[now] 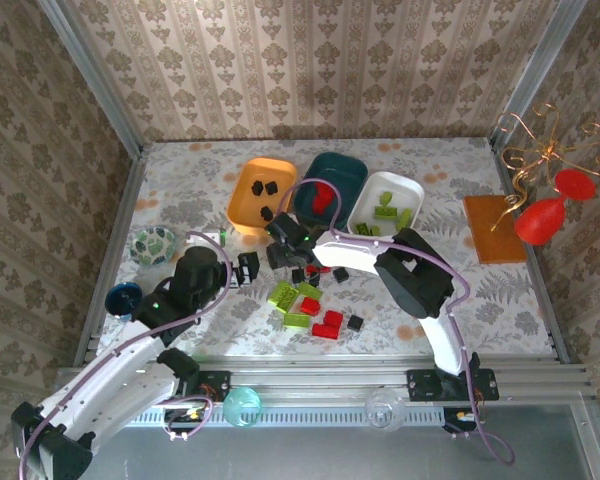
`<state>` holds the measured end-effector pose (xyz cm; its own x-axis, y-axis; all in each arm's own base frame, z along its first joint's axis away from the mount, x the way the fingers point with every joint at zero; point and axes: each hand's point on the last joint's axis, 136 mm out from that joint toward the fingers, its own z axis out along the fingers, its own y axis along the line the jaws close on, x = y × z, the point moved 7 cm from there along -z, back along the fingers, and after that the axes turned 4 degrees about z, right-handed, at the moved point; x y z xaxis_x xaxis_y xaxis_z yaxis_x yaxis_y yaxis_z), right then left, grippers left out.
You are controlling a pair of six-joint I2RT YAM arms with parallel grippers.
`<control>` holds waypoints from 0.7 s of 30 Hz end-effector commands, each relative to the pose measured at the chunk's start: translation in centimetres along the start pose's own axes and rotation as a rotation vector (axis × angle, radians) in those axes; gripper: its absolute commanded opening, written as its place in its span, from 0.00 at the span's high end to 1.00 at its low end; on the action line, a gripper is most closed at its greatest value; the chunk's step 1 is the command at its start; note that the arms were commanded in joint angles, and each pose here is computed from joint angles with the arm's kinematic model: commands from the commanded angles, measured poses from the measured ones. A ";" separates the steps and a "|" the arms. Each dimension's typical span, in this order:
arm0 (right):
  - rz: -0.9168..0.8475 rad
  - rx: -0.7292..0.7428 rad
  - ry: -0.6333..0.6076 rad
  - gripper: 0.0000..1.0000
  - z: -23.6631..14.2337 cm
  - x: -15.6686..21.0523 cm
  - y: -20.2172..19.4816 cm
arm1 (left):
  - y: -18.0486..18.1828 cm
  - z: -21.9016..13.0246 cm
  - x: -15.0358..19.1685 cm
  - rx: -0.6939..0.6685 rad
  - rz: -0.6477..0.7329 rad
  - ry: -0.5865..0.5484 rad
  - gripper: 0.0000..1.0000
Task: Sort the legos into containers by color
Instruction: Pick up the lego from the center of the table.
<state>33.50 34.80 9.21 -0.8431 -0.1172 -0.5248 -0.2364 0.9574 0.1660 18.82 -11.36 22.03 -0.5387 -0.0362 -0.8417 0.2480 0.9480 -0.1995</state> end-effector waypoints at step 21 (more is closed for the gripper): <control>-0.110 -0.135 -0.239 0.69 -8.6 -3.5 1.4 | 0.6 -0.2 0.3 -0.043 -0.036 0.013 0.00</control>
<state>31.60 33.44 11.98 -0.7883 -0.1916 -0.5847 -0.3146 0.9422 0.1155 18.84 -11.30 22.03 -0.5413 -0.0506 -0.8393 0.2365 0.9487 -0.2097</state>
